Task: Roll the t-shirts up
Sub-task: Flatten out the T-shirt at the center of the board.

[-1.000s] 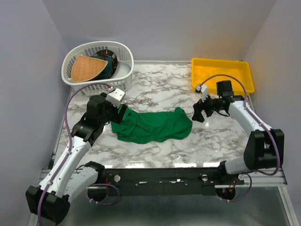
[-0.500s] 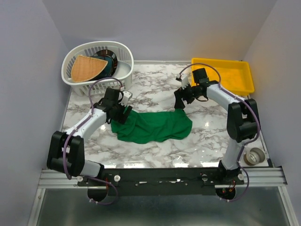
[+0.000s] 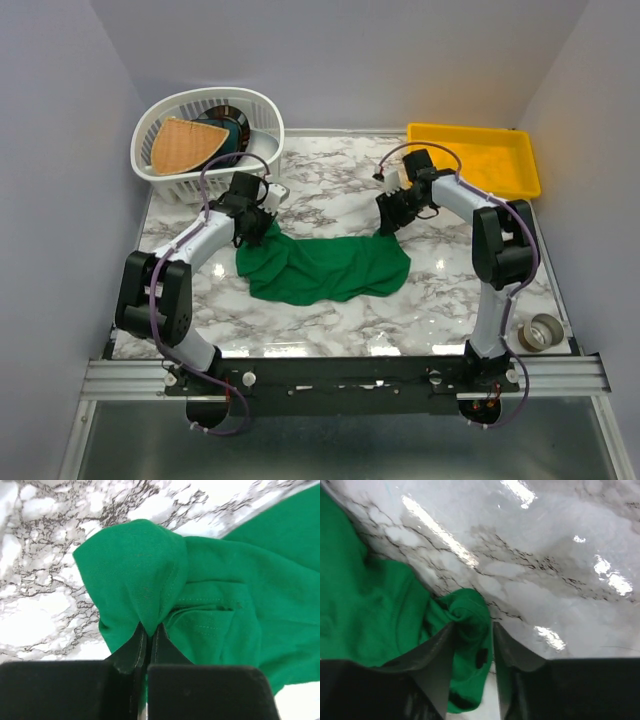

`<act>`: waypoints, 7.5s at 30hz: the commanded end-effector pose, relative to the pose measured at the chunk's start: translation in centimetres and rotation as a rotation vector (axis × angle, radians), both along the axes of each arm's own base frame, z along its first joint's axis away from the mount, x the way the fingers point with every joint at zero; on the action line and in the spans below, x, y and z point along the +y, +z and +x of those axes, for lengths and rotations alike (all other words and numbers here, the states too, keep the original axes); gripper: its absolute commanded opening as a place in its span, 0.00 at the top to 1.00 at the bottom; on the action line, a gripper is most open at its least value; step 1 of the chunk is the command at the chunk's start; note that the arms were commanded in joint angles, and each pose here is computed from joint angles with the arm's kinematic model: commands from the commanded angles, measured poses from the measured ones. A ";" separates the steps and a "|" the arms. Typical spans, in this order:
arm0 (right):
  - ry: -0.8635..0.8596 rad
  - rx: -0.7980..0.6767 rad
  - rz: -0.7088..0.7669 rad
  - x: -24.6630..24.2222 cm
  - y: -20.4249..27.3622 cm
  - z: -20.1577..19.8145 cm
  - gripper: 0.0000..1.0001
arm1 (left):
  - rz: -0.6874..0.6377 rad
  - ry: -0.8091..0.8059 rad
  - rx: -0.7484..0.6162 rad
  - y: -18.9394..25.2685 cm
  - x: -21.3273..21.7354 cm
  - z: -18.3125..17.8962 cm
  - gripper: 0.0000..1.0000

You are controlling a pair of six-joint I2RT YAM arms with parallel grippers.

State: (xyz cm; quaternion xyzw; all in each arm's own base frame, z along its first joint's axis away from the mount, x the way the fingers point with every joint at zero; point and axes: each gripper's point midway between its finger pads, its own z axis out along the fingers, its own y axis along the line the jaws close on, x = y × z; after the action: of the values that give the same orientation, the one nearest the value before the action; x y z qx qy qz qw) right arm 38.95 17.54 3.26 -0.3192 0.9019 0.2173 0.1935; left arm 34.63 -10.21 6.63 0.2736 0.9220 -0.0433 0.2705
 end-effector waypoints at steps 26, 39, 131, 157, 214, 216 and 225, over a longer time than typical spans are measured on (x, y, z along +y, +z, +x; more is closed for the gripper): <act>0.261 -0.310 -0.129 -9.4 12.2 -19.6 0.39 | -0.014 -0.549 -0.302 13.8 0.6 -13.8 0.27; 0.012 -0.315 0.029 -5.4 12.8 -7.1 0.23 | -0.282 -0.209 -0.206 12.0 -3.5 -6.1 0.16; -0.186 -0.273 0.141 -5.0 15.2 -3.8 0.97 | -0.050 -0.177 -0.115 5.5 -1.1 -1.0 0.23; -0.519 0.051 0.045 -5.4 3.0 7.0 0.38 | -0.015 -0.191 -0.042 5.6 -0.4 -2.7 0.23; -0.563 0.217 0.054 -4.2 0.4 5.3 0.55 | 0.000 -0.189 -0.032 4.7 -0.3 -2.3 0.23; -0.547 0.226 0.078 -3.6 0.5 5.2 0.59 | 0.001 -0.188 -0.029 4.6 -0.2 -2.4 0.23; -0.508 0.157 0.096 -3.0 2.2 6.2 1.00 | 0.006 -0.188 -0.036 4.7 -0.1 -2.5 0.23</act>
State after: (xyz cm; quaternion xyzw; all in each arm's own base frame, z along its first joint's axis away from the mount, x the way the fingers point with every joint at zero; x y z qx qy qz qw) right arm 44.53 13.82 3.80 -0.0351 0.9612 0.2212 0.1612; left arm 32.04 -10.71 10.58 0.3599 0.8913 -0.0708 0.2665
